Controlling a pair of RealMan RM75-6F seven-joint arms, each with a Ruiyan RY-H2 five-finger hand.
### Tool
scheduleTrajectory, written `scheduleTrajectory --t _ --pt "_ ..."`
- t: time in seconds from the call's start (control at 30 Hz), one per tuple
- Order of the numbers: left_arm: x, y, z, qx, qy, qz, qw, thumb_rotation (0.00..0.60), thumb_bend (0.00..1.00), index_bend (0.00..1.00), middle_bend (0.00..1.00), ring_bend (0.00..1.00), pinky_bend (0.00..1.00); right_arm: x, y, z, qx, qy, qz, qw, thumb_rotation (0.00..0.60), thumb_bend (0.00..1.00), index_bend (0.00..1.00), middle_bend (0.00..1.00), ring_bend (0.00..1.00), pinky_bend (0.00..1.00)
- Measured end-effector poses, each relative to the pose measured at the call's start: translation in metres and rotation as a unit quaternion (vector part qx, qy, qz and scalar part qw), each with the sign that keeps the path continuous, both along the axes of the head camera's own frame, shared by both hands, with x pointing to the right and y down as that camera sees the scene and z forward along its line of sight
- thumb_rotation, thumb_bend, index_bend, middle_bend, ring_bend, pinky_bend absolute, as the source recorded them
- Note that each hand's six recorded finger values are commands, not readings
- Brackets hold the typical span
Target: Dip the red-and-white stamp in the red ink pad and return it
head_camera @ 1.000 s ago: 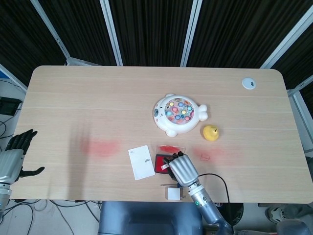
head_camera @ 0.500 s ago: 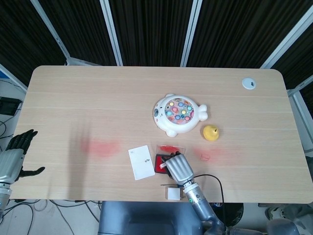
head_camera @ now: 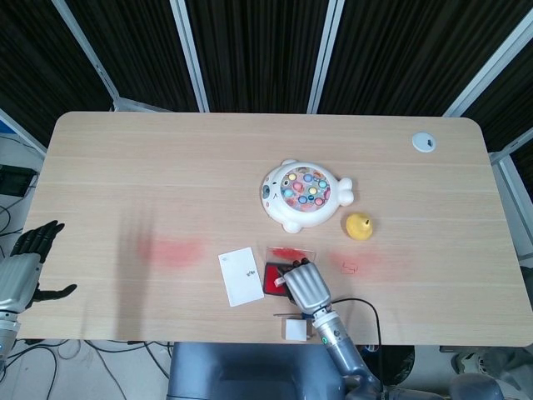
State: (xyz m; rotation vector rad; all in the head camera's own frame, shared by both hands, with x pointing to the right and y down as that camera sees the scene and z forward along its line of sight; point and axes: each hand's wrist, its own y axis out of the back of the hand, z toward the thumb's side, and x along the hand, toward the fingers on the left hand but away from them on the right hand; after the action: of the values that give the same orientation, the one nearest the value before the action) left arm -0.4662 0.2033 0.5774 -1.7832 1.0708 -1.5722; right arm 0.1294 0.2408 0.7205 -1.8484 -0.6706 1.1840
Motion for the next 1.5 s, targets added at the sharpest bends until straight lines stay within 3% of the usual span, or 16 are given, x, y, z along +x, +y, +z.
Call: scheduleTrajectory --t 0.4,0.9,1.5 --pt "0.0 0.0 -0.001 0.001 0.0 0.002 1.0 0.6 0.01 0.0 0.0 0.0 0.0 0.005 0.002 0.002 -0.003 0.004 0.005 1.0 0.6 0.7 0.81 0.7 0.54 0.5" --pt "0.001 0.0 -0.001 0.003 0.0 0.002 1.0 0.6 0.01 0.0 0.0 0.0 0.0 0.003 -0.017 -0.019 0.031 -0.011 0.012 0.9994 0.6 0.7 0.81 0.7 0.54 0.5" --pt "0.0 0.0 -0.001 0.003 -0.001 0.001 1.0 0.6 0.01 0.0 0.0 0.0 0.0 0.01 0.003 0.005 0.003 0.018 0.006 0.9998 0.6 0.71 0.81 0.7 0.54 0.5"
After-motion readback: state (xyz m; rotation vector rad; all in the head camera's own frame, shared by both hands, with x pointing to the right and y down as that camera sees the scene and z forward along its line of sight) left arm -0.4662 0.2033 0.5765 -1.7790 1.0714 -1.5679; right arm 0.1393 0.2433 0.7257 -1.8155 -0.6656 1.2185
